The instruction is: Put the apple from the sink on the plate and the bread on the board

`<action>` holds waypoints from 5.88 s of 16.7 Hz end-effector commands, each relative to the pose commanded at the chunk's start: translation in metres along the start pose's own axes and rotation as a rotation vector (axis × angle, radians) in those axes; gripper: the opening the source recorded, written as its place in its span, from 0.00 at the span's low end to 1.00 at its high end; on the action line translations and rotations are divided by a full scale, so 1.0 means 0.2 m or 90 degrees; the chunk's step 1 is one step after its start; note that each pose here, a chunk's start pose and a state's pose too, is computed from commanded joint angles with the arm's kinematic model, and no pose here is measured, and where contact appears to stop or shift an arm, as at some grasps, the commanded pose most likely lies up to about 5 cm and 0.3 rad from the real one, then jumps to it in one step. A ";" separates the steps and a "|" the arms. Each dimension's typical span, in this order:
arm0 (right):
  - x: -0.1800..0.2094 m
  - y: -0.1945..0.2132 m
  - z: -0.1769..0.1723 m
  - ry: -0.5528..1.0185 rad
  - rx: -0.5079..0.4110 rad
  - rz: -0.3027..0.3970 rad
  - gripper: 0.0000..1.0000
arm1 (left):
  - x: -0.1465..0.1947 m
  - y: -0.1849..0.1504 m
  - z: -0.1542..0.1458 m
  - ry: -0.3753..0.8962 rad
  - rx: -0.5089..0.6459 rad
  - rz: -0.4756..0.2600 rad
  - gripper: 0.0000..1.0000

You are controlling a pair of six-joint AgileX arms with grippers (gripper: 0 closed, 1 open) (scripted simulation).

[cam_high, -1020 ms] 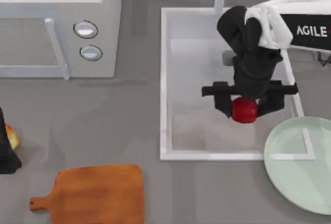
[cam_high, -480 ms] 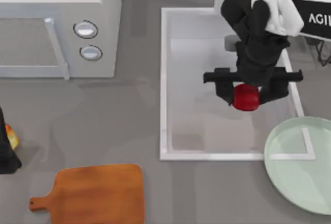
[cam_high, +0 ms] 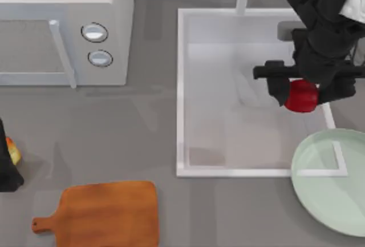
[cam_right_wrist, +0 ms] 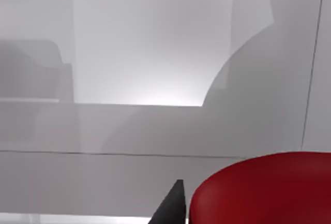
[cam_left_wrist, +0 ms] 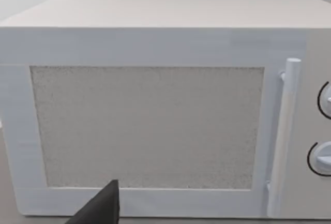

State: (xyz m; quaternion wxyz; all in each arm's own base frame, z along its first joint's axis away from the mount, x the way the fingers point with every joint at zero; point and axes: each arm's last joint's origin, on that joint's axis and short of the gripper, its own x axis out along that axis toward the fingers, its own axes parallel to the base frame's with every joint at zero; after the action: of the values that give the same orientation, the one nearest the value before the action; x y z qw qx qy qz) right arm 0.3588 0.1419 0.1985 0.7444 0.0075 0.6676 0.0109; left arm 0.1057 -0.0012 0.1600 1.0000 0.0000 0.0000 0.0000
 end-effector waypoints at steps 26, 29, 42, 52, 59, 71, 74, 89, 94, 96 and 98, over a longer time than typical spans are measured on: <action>-0.21 -0.37 -0.41 0.069 0.009 -0.017 0.45 | 0.00 0.00 0.00 0.000 0.000 0.000 1.00; -0.21 -0.37 -0.41 0.069 0.009 -0.017 0.68 | 0.00 0.00 0.00 0.000 0.000 0.000 1.00; -0.21 -0.37 -0.41 0.069 0.009 -0.017 1.00 | 0.00 0.00 0.00 0.000 0.000 0.000 1.00; -0.32 -0.52 -0.72 -0.206 0.006 0.030 1.00 | 0.00 0.00 0.00 0.000 0.000 0.000 1.00; -0.24 -0.65 -1.15 -0.643 -0.002 0.038 1.00 | 0.00 0.00 0.00 0.000 0.000 0.000 1.00; 0.04 -0.71 -1.28 -0.931 -0.011 -0.015 1.00 | 0.00 0.00 0.00 0.000 0.000 0.000 1.00; 0.04 -0.71 -1.28 -0.931 -0.011 -0.015 1.00 | 0.00 0.00 0.01 0.007 0.004 0.001 1.00; 0.04 -0.71 -1.28 -0.931 -0.011 -0.015 1.00 | 0.66 0.11 0.31 0.722 0.189 -0.092 1.00; 0.04 -0.71 -1.28 -0.931 -0.011 -0.015 1.00 | 0.95 0.18 0.17 0.927 0.207 -0.178 1.00; 0.04 -0.71 -1.28 -0.931 -0.011 -0.015 1.00 | 1.00 0.19 0.14 0.967 0.209 -0.200 1.00; 0.04 -0.71 -1.28 -0.931 -0.011 -0.015 1.00 | 1.03 0.20 0.12 0.983 0.210 -0.210 1.00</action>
State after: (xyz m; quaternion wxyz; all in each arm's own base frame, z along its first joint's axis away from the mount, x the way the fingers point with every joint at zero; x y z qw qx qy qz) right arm 0.1057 -0.0012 0.1600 1.0000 0.0000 0.0000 0.0000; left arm 0.3120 0.0393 0.1846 0.6918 0.1476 0.6913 -0.1473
